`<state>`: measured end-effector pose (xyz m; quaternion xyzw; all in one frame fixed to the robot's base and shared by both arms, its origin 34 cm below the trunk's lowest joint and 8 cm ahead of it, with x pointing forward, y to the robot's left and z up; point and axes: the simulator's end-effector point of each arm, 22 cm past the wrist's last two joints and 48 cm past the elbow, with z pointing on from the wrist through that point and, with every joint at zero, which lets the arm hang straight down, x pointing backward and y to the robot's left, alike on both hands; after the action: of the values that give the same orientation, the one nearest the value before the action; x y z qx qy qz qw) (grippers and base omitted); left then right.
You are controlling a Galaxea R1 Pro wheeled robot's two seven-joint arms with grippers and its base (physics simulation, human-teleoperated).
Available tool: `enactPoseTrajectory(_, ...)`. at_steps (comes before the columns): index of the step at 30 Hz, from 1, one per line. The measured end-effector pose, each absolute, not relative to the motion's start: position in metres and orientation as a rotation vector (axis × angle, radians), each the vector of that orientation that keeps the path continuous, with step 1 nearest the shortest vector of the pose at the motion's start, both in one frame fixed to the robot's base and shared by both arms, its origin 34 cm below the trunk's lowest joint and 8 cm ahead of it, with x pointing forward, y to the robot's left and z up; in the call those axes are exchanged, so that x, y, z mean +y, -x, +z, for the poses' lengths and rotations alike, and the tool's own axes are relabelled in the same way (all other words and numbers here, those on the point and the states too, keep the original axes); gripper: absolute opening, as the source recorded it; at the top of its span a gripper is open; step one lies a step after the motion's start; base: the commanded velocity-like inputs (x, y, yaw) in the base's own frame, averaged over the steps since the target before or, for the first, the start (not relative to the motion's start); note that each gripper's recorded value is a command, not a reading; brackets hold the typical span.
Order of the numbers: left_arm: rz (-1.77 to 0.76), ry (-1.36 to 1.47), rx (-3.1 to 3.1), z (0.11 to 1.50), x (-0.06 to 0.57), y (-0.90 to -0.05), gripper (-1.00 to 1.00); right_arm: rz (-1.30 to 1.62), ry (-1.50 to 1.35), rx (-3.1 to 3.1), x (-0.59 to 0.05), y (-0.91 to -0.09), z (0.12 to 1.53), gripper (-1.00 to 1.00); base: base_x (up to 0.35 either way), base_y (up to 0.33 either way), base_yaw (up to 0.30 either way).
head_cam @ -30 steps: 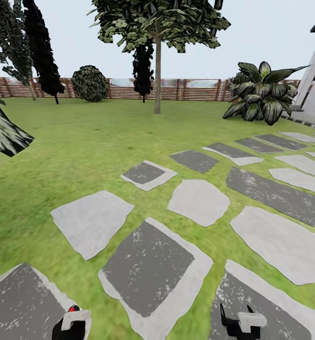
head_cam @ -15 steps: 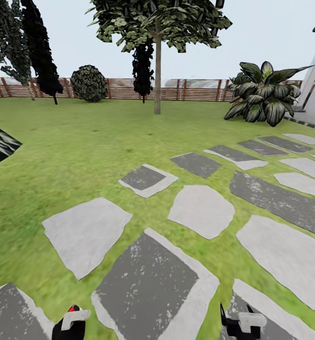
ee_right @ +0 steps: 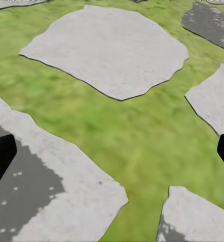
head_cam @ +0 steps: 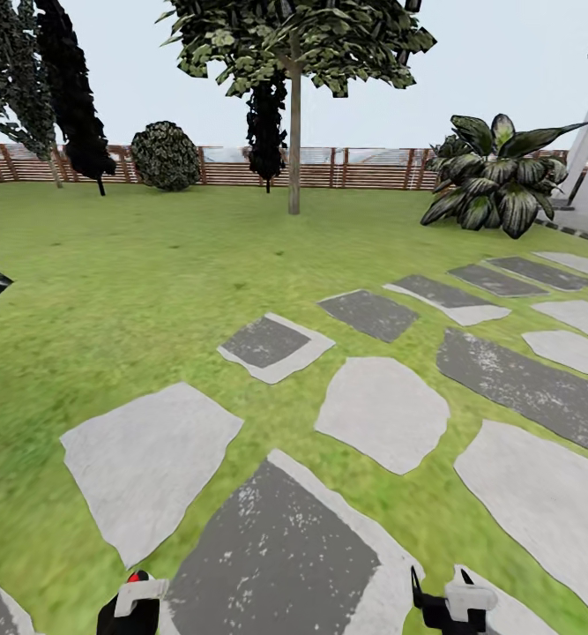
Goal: In the garden, pick up the pesticide atomizer on the floor and spray pesticide onto both trees until each tree trunk is fully covered.
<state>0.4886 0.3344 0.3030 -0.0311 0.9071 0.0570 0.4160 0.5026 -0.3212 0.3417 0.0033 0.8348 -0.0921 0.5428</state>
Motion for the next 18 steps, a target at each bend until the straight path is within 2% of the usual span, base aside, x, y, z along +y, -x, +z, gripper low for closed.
enactPoseTrajectory(18, 0.144, 0.08, 2.278, 0.303, 0.3345, -0.4885, -1.0, -0.219, -0.008, 1.982, -0.3211, -0.5026, 0.3417, 1.0, 0.339, 0.0, 0.0)
